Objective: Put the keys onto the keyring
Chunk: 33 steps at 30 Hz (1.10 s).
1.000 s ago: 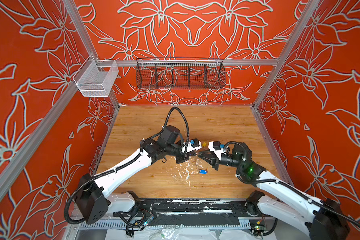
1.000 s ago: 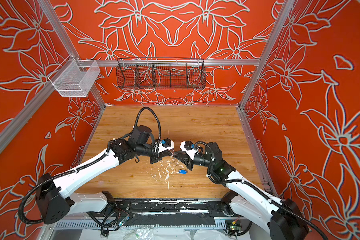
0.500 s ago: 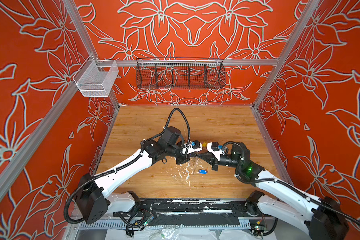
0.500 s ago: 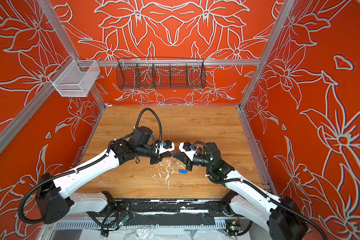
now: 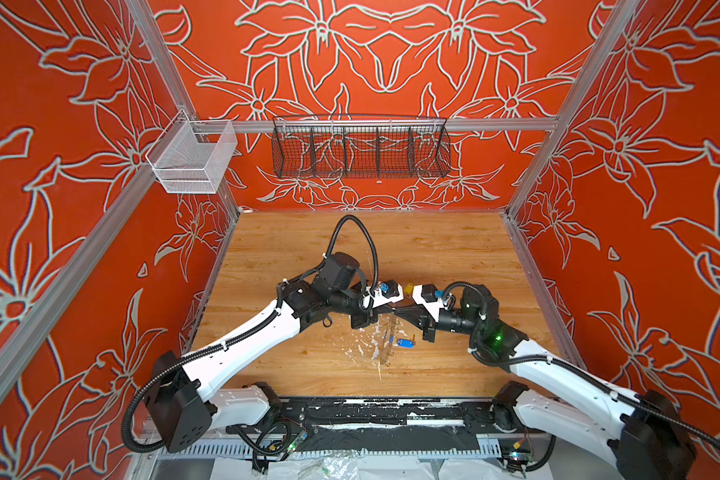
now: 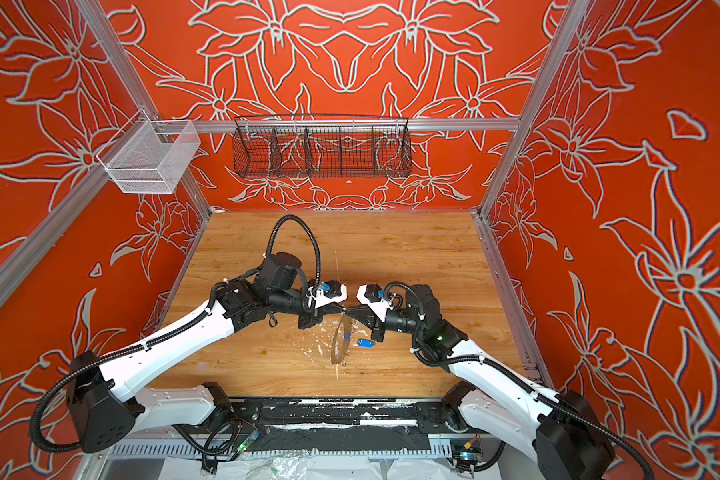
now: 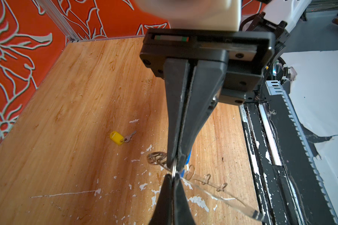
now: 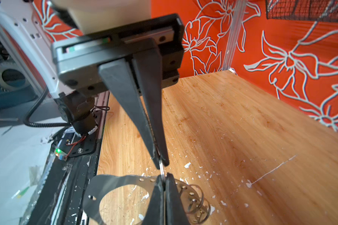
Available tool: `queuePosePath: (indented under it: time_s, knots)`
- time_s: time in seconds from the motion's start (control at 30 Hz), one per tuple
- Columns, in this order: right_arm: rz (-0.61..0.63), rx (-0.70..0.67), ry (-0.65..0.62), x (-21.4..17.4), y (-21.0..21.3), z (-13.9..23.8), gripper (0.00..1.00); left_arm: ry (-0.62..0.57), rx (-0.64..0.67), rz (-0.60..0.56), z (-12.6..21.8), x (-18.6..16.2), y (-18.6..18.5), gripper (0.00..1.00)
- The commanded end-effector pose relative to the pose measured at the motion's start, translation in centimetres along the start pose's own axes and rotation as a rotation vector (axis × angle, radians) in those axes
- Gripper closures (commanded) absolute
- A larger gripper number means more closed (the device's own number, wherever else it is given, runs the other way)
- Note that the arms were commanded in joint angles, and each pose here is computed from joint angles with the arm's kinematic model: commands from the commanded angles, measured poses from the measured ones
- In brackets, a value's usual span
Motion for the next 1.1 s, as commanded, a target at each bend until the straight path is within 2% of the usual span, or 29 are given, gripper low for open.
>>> queuePosePath:
  time_s: [0.0, 0.1, 0.13, 0.2, 0.27, 0.37, 0.43, 0.6, 0.77, 1.07]
  knots:
    - [0.037, -0.003, -0.045, 1.3, 0.2, 0.2, 1.00, -0.060, -0.023, -0.054, 0.5, 1.4, -0.8, 1.00]
    - [0.035, -0.005, -0.068, 1.6, 0.3, 0.4, 1.00, -0.070, -0.019, -0.054, 0.5, 1.4, -0.8, 1.00]
    - [0.035, -0.007, -0.078, 1.8, 0.4, 0.5, 1.00, -0.077, -0.009, -0.046, 0.7, 1.6, -0.7, 0.87]
    - [0.034, -0.018, -0.107, 2.1, 0.4, 0.7, 1.00, -0.104, 0.031, -0.024, 1.3, 2.0, -0.2, 0.70]
    - [0.032, -0.038, -0.156, 2.5, 0.2, 1.0, 1.00, -0.183, 0.056, 0.019, 2.8, 2.6, 0.6, 0.66]
    - [0.032, -0.042, -0.238, 3.2, 0.3, 1.4, 1.00, -0.359, 0.043, 0.099, 5.4, 2.4, 2.0, 0.69]
    - [0.029, -0.022, -0.284, 3.8, 0.6, 1.5, 1.00, -0.409, 0.054, 0.129, 6.0, 1.9, 2.4, 0.72]
    - [0.032, 0.059, -0.401, 5.7, 2.0, 1.7, 1.00, -0.488, 0.086, 0.152, 5.5, 1.3, 2.5, 0.74]
    - [0.047, 0.088, -0.467, 6.7, 2.9, 1.5, 1.00, -0.525, 0.082, 0.175, 5.4, 1.6, 2.6, 0.76]
    - [0.035, 0.094, -0.544, 7.7, 2.9, 1.0, 1.00, -0.594, 0.088, 0.105, 5.9, 2.6, 0.8, 0.78]
Point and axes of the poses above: each gripper's point midway between its finger pads, its own z axis back along the fingers, its own y axis along the line the jaws close on, x = y × z, the point moved 3 cm from there along z, back along the fingers, and after that the axes turned 9 degrees about -z, right-handed, at the moved point
